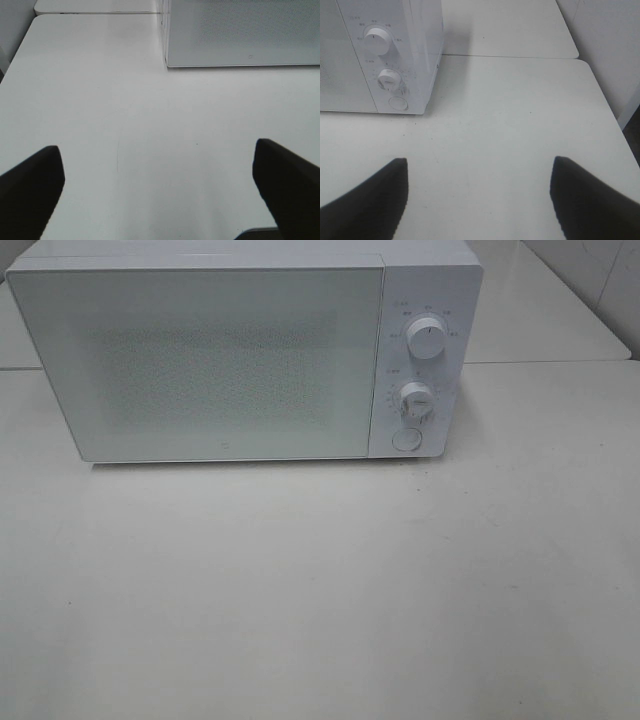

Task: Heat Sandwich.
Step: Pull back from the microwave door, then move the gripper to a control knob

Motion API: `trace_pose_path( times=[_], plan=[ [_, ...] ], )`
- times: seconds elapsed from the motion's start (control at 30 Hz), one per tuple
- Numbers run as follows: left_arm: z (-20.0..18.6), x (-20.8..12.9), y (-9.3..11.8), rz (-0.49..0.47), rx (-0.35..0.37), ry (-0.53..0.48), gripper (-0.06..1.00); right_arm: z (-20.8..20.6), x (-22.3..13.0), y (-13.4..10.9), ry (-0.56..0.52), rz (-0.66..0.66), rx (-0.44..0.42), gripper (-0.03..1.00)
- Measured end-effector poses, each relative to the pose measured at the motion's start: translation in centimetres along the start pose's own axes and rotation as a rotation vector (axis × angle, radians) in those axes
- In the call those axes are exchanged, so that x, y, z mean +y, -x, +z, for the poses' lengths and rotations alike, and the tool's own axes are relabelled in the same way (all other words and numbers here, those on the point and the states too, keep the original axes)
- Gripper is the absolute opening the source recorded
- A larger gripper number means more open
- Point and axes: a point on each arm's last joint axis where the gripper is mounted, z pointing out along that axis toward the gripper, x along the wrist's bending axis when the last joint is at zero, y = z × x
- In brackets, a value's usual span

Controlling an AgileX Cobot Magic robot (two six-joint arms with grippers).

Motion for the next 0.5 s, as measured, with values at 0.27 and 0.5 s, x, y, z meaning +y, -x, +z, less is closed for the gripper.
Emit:
trace_pose_path(
  times=[0.27,0.5],
  plan=[
    [0.0,0.0,0.0,0.000,0.000,0.000,0.97,4.1,1.0,-0.2,0.002,0.000,0.010,0.76],
    [0.0,0.0,0.0,0.000,0.000,0.000,0.97,7.0,1.4,-0.4,0.003,-0.003,0.019,0.76]
  ],
)
